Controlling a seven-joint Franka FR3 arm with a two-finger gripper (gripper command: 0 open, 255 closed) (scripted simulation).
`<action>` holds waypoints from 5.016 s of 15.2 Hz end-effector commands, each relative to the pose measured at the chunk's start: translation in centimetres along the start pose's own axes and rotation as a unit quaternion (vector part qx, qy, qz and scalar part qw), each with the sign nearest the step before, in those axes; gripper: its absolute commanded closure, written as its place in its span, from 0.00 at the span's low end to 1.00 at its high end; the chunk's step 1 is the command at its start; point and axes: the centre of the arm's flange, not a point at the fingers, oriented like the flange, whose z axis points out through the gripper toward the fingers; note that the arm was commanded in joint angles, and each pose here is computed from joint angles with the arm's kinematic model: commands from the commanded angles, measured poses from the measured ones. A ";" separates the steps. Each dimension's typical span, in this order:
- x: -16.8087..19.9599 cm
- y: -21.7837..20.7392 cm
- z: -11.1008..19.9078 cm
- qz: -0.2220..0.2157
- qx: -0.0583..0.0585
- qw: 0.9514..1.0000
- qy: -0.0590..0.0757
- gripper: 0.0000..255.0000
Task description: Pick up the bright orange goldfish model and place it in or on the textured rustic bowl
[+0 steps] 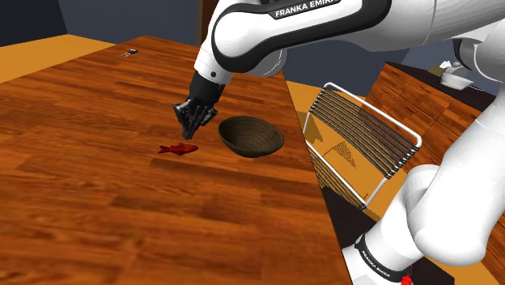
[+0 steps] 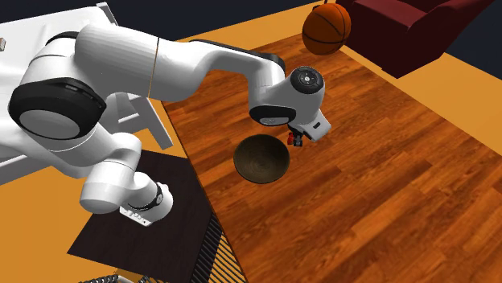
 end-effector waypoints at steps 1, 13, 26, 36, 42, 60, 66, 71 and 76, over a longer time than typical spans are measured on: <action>0.0 0.0 0.0 0.000 0.000 1.000 0.000 1.00; -1.7 -5.3 3.5 -0.055 -0.144 0.988 -0.016 0.00; -1.7 -4.9 4.8 -0.055 -0.144 0.988 -0.016 1.00; -1.6 -5.3 3.8 -0.055 -0.144 0.988 -0.016 1.00; -1.2 -6.2 0.8 -0.055 -0.144 0.988 -0.016 1.00; -0.1 -9.0 -8.2 -0.055 -0.144 0.988 -0.016 1.00; -2.3 -6.5 -10.8 -0.055 -0.144 0.988 -0.016 1.00; -6.3 -1.7 -12.9 -0.055 -0.144 0.988 -0.016 1.00; -10.3 3.1 -15.1 -0.055 -0.144 0.988 -0.016 1.00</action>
